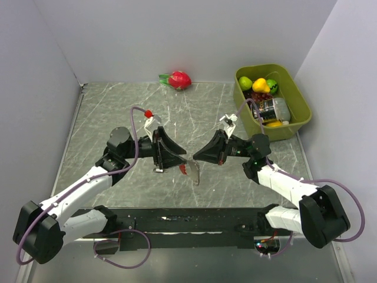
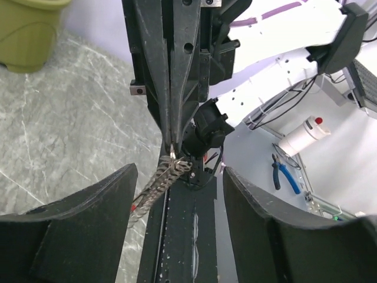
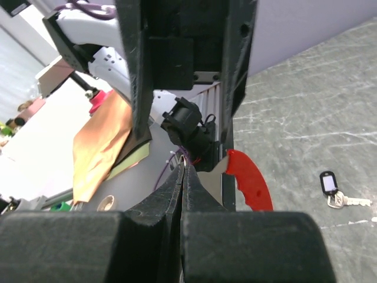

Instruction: Put the keys on the keyring

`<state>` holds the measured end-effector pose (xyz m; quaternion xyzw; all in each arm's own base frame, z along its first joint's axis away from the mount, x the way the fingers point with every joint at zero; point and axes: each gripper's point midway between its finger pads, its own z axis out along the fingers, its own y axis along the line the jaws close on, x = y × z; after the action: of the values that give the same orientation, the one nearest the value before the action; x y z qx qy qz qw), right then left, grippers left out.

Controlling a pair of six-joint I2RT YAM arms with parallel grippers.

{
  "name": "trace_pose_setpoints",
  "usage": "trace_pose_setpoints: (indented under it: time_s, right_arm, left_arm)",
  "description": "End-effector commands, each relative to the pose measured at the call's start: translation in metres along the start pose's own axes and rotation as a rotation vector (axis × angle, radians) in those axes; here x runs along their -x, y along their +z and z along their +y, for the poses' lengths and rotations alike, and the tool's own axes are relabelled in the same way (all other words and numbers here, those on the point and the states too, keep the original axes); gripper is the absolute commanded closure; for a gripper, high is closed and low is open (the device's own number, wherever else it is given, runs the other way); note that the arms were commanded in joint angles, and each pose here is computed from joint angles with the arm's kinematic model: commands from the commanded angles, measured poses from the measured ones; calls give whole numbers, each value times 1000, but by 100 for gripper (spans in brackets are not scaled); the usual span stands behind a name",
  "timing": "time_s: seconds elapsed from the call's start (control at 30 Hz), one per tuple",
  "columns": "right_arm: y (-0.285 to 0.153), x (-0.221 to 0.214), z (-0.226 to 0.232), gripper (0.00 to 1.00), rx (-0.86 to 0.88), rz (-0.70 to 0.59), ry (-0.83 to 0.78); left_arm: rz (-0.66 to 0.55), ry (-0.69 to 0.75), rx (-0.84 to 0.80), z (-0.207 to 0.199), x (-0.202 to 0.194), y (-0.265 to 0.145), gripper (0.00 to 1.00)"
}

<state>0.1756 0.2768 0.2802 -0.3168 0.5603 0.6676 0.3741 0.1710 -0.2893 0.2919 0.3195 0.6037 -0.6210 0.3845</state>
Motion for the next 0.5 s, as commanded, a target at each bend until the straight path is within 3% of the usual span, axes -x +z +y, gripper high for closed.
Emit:
trace_pose_setpoints:
  time_s: [0.0, 0.17, 0.47]
  right_arm:
    - [-1, 20, 4, 100, -46, -51, -95]
    - [-6, 21, -4, 100, -145, -56, -132]
    - [-8, 18, -8, 100, -170, -47, -142]
  left_arm:
    - [-21, 50, 59, 5, 14, 9, 35]
    - [-37, 61, 77, 8, 18, 11, 39]
    - [-37, 64, 93, 12, 21, 12, 44]
